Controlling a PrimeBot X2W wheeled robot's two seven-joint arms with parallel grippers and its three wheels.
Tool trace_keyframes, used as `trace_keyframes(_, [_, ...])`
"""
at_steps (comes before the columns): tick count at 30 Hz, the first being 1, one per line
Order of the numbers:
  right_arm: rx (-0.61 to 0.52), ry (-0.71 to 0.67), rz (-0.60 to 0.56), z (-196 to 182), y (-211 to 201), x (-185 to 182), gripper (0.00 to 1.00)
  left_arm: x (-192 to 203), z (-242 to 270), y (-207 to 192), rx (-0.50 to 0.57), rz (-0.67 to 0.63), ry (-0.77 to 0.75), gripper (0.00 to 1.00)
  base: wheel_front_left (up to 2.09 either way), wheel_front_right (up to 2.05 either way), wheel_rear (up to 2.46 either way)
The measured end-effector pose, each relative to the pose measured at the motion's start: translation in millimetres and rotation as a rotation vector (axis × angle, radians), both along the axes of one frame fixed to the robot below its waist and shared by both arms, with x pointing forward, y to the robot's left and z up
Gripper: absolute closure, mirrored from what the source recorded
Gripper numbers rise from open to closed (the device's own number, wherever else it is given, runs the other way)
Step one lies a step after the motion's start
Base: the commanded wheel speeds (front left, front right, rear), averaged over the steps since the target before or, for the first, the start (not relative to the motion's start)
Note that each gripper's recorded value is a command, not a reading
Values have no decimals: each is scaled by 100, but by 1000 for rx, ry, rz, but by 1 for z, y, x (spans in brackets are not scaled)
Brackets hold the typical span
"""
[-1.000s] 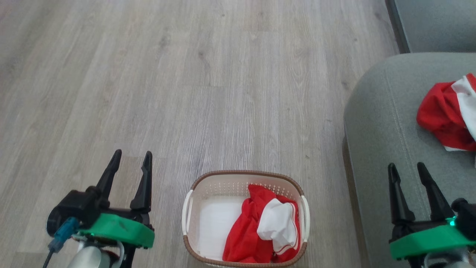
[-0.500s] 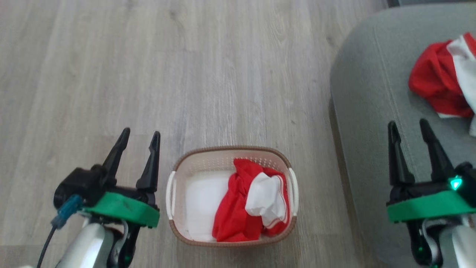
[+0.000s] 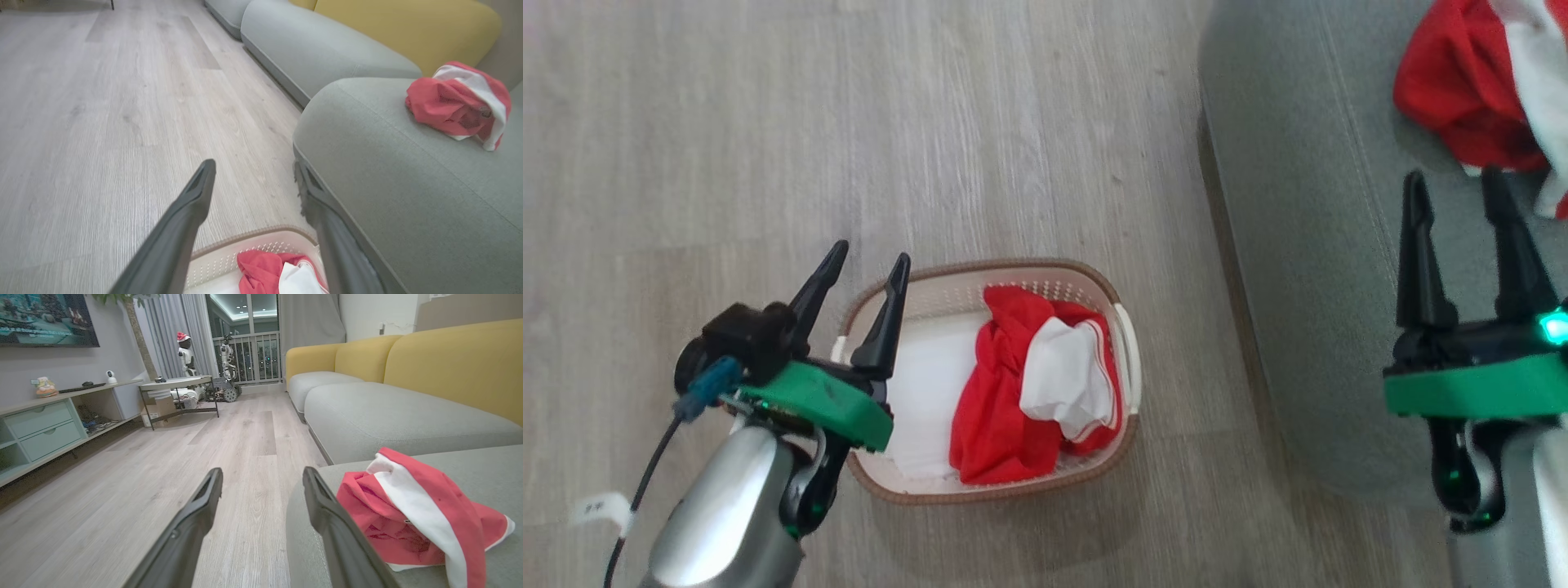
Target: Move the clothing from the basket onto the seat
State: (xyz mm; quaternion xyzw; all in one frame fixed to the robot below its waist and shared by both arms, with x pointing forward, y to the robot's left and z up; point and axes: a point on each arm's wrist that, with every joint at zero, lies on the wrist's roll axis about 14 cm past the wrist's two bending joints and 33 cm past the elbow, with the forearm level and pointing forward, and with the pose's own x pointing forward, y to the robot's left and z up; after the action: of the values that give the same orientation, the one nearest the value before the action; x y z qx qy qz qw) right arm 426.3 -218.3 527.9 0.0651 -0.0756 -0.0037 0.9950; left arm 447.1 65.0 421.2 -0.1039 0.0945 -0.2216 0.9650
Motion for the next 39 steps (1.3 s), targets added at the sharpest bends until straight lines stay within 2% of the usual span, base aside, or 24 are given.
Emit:
trace_keyframes(15, [-39, -63, -51, 3, -14, 41, 0, 10, -107, -47, 68, -196, 276, 0, 0, 0, 0])
trace_keyframes(25, [-111, -69, -58, -8, -18, 67, 0, -3, -180, -82, 116, -342, 483, 0, 0, 0, 0])
trace_keyframes(39, [-151, -51, -56, -36, -23, 93, 0, -24, -268, -85, 159, -403, 765, 0, 0, 0, 0])
